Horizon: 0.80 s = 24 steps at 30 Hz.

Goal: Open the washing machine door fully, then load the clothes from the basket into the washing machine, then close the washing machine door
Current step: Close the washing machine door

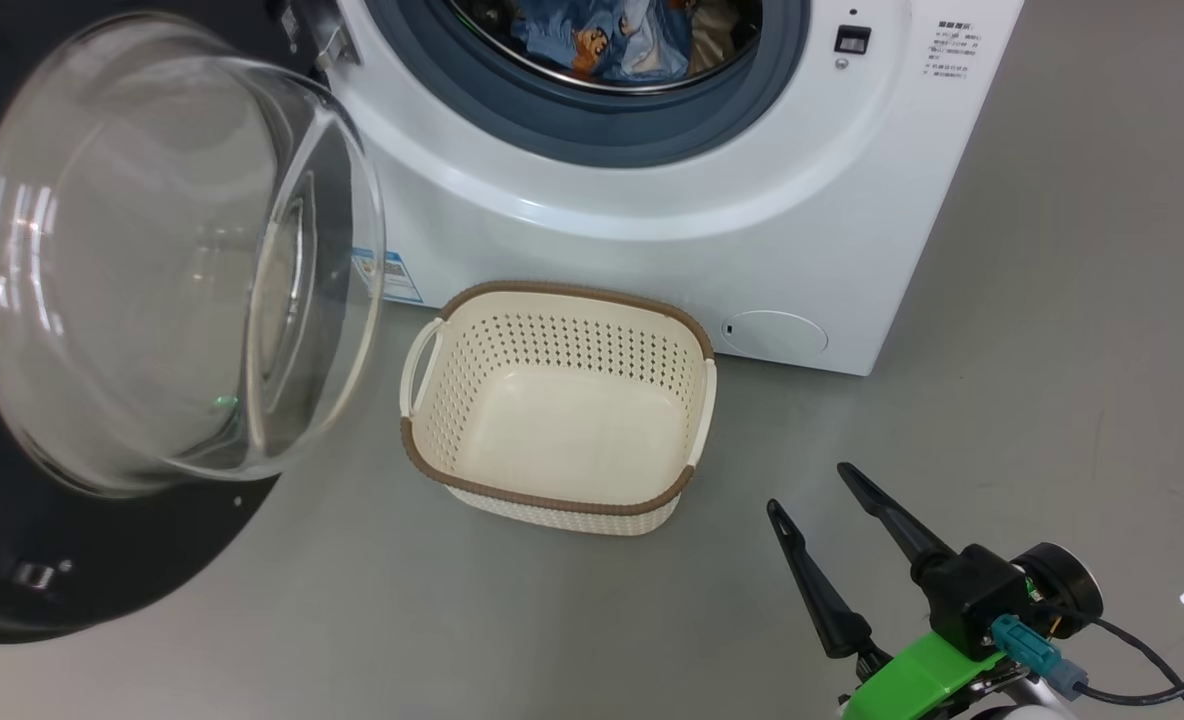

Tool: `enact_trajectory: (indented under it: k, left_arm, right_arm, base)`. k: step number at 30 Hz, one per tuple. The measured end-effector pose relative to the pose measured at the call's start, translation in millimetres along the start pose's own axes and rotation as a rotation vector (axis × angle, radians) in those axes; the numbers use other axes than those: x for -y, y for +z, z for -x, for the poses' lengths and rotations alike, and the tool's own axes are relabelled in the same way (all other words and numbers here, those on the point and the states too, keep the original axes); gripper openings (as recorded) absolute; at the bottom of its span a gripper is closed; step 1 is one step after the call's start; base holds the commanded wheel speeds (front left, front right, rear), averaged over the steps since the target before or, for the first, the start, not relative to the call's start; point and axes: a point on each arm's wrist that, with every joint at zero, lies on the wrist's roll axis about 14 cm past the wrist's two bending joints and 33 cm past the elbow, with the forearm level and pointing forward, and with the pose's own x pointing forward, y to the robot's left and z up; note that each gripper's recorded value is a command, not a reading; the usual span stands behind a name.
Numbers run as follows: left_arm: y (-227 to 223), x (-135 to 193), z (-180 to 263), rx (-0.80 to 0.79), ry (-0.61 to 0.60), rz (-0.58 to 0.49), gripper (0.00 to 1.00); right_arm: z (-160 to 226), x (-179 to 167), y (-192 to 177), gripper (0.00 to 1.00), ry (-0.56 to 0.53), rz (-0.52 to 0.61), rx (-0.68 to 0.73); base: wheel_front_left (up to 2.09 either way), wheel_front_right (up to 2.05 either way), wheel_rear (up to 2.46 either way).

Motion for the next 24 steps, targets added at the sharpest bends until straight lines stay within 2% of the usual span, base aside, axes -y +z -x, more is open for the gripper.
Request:
enact_trajectory:
  k: [14,24]
  left_arm:
    - [-64.6,28.2,9.5,-0.201,-0.182,0.005,0.0]
    - [-119.4,57.4,14.3,-0.337,-0.297,-0.068,0.0]
  right_arm:
    - [4.6,-5.7,9.9,1.0,-0.011,0.001,0.031]
    - [10.8,-0.9,14.4,1.0,-0.04,-0.003,0.052]
  base:
    - [0.0,0.0,0.0]
    - [0.0,0.0,0.0]
